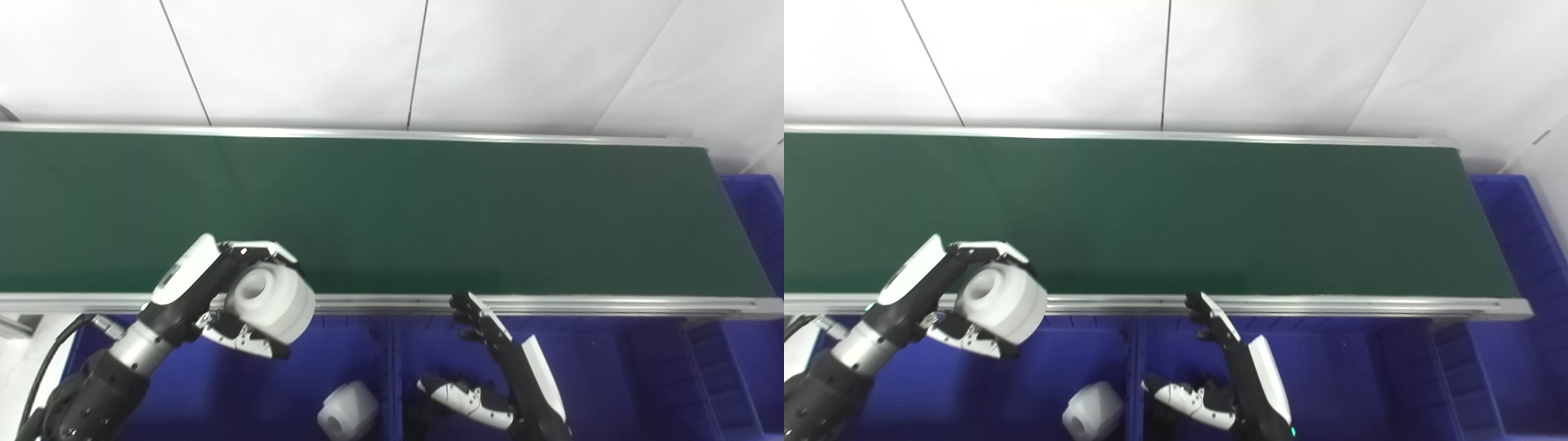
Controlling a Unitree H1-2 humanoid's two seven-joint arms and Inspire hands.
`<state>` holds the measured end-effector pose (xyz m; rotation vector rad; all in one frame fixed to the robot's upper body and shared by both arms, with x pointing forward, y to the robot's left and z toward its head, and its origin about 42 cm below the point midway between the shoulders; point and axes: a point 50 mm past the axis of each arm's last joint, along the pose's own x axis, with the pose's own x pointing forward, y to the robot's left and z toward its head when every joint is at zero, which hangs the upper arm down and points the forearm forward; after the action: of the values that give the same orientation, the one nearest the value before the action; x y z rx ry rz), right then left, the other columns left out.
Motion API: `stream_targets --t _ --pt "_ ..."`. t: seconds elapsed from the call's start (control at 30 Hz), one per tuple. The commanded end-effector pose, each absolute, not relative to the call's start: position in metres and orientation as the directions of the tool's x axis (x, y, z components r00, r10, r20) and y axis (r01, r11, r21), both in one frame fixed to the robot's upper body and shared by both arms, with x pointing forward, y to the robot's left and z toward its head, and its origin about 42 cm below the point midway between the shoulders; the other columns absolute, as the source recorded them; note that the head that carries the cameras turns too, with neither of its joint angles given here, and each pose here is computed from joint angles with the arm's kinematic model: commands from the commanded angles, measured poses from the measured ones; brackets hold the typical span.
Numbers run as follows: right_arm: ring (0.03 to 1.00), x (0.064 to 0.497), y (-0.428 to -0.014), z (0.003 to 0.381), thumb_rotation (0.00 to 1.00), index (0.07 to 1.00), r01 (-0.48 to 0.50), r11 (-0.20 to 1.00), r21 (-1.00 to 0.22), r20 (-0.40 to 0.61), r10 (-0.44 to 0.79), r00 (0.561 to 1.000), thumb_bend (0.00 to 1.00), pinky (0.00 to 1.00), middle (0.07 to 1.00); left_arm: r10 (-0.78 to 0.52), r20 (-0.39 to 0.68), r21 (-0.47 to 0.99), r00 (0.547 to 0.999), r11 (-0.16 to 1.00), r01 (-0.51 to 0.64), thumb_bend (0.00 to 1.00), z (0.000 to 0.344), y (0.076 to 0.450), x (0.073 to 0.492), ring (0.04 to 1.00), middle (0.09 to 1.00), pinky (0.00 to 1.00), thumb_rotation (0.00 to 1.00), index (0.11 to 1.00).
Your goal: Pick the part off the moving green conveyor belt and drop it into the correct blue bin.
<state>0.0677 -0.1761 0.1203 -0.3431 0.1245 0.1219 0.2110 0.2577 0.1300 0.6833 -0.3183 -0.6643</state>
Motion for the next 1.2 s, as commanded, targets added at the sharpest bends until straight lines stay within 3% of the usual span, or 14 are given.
stream_targets --t 0.0,0.33,0.4,0.5,0.77,0.83,0.9,0.93,1.0,1.07,1.1,1.17 --pt "0.849 0.066 -0.179 0.13 0.45 0.898 -0.127 0.936 -0.329 -0.127 0.089 0.988 0.68 0.79 0.873 -0.676 0.058 0.698 0.735 0.554 0.454 0.5 0.139 0.262 0.203 0.412 0.512 0.43 0.0 0.518" --pt "0.85 0.068 -0.182 0.129 0.42 0.893 -0.126 0.936 -0.329 -0.128 0.088 0.988 0.67 0.79 0.867 -0.676 -0.147 0.72 0.722 0.427 0.547 0.5 0.128 0.255 0.193 0.398 0.491 0.41 0.0 0.533" --pt "0.847 0.069 -0.182 0.129 0.43 0.893 -0.127 0.936 -0.328 -0.13 0.088 0.988 0.67 0.79 0.866 -0.674 -0.209 0.711 0.708 0.392 0.583 0.49 0.124 0.253 0.195 0.375 0.478 0.37 0.0 0.548" --pt "0.852 0.069 -0.182 0.129 0.41 0.894 -0.127 0.938 -0.323 -0.131 0.089 0.987 0.67 0.8 0.868 -0.659 -0.297 0.693 0.691 0.349 0.631 0.5 0.119 0.25 0.198 0.398 0.507 0.31 0.0 0.498" --pt "0.842 0.068 -0.18 0.131 0.39 0.888 -0.129 0.934 -0.334 -0.126 0.091 0.988 0.67 0.78 0.863 -0.576 -0.431 0.72 0.695 0.245 0.649 0.5 0.118 0.243 0.201 0.391 0.501 0.22 0.0 0.494" --pt "0.844 0.068 -0.179 0.131 0.38 0.889 -0.132 0.932 -0.337 -0.126 0.094 0.988 0.66 0.78 0.868 -0.544 -0.478 0.724 0.69 0.2 0.66 0.51 0.117 0.242 0.202 0.322 0.484 0.21 0.0 0.495" --pt "0.845 0.068 -0.179 0.131 0.38 0.889 -0.134 0.932 -0.337 -0.127 0.096 0.987 0.66 0.77 0.869 -0.502 -0.533 0.72 0.681 0.153 0.677 0.52 0.116 0.241 0.202 0.397 0.488 0.28 0.0 0.497" --pt "0.848 0.068 -0.179 0.131 0.38 0.889 -0.136 0.932 -0.336 -0.126 0.098 0.987 0.66 0.77 0.871 -0.485 -0.552 0.715 0.678 0.144 0.684 0.53 0.117 0.24 0.203 0.434 0.49 0.31 0.0 0.655" --pt "0.853 0.068 -0.178 0.132 0.37 0.891 -0.14 0.931 -0.336 -0.127 0.103 0.987 0.65 0.78 0.877 -0.466 -0.576 0.707 0.672 0.129 0.695 0.53 0.117 0.238 0.204 0.467 0.492 0.34 0.0 0.754" --pt "0.853 0.069 -0.178 0.132 0.37 0.895 -0.144 0.929 -0.34 -0.128 0.107 0.986 0.65 0.78 0.878 -0.458 -0.586 0.703 0.668 0.123 0.701 0.59 0.118 0.237 0.205 0.56 0.647 0.41 0.16 0.809" --pt "0.854 0.069 -0.178 0.132 0.37 0.895 -0.145 0.929 -0.34 -0.128 0.107 0.986 0.64 0.78 0.88 -0.457 -0.588 0.699 0.668 0.128 0.703 0.6 0.118 0.238 0.205 0.58 0.681 0.43 0.2 0.822" --pt "0.852 0.069 -0.178 0.132 0.38 0.893 -0.146 0.928 -0.342 -0.131 0.107 0.986 0.65 0.77 0.88 -0.46 -0.585 0.695 0.668 0.14 0.705 0.62 0.118 0.239 0.205 0.717 0.805 0.57 0.25 0.852"
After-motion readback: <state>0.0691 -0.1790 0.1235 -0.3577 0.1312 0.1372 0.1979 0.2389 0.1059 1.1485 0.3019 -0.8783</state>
